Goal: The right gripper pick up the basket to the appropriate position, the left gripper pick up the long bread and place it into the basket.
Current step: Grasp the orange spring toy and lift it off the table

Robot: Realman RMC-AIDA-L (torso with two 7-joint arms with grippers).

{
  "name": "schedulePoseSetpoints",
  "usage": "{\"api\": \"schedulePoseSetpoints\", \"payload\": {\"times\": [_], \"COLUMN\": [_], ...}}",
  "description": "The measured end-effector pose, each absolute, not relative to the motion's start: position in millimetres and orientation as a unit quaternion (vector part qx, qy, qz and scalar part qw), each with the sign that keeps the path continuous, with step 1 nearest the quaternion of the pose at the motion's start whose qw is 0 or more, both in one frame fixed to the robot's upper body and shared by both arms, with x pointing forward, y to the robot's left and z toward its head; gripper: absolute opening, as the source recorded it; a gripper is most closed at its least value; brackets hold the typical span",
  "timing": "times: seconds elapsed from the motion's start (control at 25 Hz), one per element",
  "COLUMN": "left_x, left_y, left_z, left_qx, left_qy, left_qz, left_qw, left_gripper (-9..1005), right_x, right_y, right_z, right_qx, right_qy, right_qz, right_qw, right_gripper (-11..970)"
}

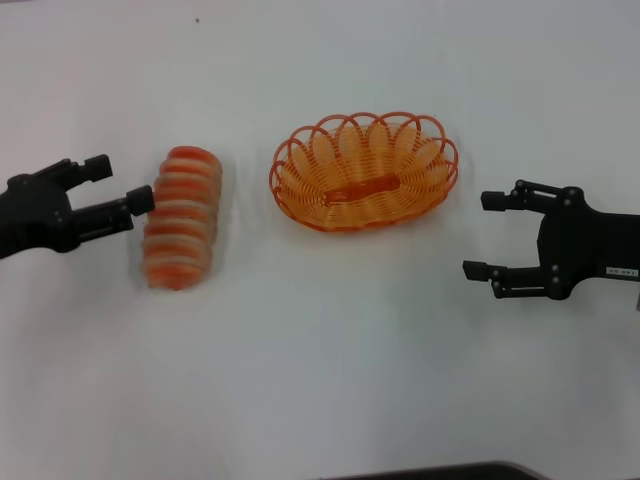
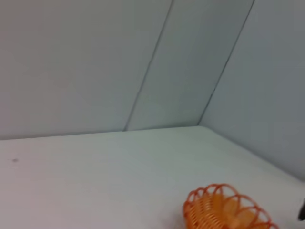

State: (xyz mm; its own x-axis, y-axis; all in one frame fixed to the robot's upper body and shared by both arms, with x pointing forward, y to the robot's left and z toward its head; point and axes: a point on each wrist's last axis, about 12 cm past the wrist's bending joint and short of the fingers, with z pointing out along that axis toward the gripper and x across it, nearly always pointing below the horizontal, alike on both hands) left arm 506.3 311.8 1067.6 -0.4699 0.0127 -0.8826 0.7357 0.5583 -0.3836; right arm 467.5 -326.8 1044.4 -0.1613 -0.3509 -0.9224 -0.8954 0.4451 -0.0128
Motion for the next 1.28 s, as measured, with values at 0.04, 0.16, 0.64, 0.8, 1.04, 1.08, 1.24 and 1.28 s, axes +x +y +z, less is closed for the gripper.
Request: {"api": "schedulePoseSetpoints", "payload": {"times": [0.04,0.16,0.64,0.8,1.04,1.08,1.24,1.28], "left_x": [508,513,565,577,586,586,588,588], "left_y": [313,318,288,260,234,231,217,209], "left_z": [1072,1094,1141,1151,1153,1152,1147,1144], "left_qx": [0.244,0.231,0.181,0.179,0.16,0.159,0.158,0.165], "left_qy": [0.758,0.767,0.924,0.938,0.945,0.945,0.95,0.951], "left_qz": [-0.408,-0.434,-0.26,-0.225,-0.23,-0.227,-0.207,-0.196], "left_qw": [0.447,0.413,0.213,0.194,0.171,0.17,0.171,0.173], "left_gripper": [912,910,901,897,892,891,887,886], "right_x": [468,468,476,479,480,480,480,479], "right_y": [-327,-327,-329,-326,-324,-324,-325,-325], "right_z": [1045,1045,1052,1051,1051,1051,1050,1050], "right_qx": [-0.442,-0.44,-0.421,-0.425,-0.429,-0.429,-0.43,-0.43], "right_qy": [0.705,0.705,0.711,0.709,0.708,0.709,0.709,0.71], "right_qz": [0.286,0.285,0.29,0.289,0.291,0.291,0.289,0.289], "right_qw": [0.475,0.477,0.484,0.483,0.48,0.479,0.478,0.478], "right_gripper": [897,897,897,897,897,897,897,897]}}
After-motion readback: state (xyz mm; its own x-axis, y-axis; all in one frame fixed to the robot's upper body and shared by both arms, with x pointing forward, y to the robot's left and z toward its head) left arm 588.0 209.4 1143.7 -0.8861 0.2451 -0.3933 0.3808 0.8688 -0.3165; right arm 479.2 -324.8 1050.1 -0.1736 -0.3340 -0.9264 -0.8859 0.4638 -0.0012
